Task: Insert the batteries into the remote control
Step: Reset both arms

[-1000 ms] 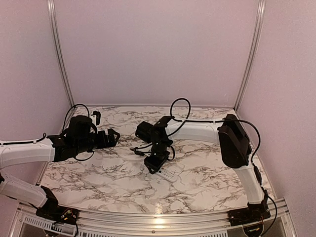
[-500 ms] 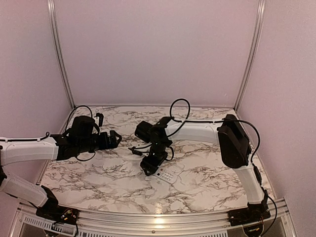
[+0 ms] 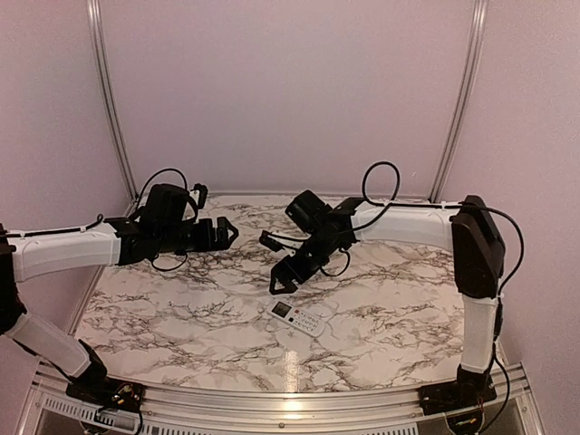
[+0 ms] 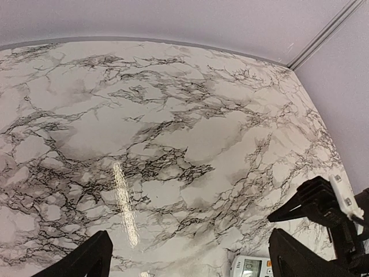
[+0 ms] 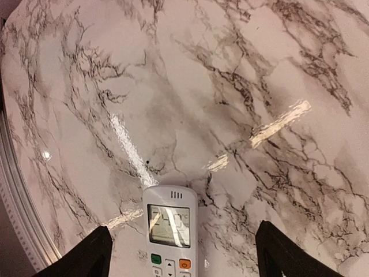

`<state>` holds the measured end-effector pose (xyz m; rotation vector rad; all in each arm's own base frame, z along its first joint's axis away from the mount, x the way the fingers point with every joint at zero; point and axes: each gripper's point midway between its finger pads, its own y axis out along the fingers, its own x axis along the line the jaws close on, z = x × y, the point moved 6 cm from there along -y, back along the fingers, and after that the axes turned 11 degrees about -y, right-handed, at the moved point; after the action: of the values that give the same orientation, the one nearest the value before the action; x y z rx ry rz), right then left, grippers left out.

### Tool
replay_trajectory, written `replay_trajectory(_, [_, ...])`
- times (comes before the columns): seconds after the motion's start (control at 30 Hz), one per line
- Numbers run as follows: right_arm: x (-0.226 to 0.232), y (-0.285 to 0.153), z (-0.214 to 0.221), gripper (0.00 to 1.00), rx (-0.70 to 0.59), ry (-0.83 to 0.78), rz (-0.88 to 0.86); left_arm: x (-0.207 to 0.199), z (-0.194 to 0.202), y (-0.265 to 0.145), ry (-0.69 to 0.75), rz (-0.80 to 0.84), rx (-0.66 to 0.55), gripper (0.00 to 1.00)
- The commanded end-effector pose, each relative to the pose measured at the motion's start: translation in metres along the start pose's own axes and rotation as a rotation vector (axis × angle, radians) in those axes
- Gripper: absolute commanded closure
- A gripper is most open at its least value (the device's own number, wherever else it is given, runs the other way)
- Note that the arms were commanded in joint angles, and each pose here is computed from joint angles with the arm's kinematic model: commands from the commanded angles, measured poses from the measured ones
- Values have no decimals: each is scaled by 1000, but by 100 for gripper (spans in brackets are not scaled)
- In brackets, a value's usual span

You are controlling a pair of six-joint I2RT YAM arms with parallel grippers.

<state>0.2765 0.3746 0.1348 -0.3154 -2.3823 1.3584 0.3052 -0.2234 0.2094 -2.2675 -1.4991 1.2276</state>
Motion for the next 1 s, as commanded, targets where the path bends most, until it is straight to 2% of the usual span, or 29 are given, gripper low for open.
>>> replay_trajectory(0.0, [-25,-58,-27,15,-314,38,7,-9,-19,7,51,-4,39,1])
replay_trajectory(0.07, [-37,-76,-22,13,-396,75,7,-11,-32,9,48,9,38,1])
replay_trajectory(0.17, [-57,-101,-7,2,-507,129,19,-1,-49,12,19,-8,29,1])
replay_trajectory(0.3, [-83,-135,24,1,-620,216,78,19,-62,3,-45,-22,-37,1])
replay_trajectory(0.5, [-113,-166,83,1,-751,341,188,60,-52,-14,-130,-89,-86,1])
replay_trajectory(0.77, [-108,-151,124,1,-780,393,195,94,-15,-21,-200,-149,-89,1])
replay_trajectory(0.97, [-103,-151,128,1,-799,392,191,94,-16,-23,-203,-129,-122,1])
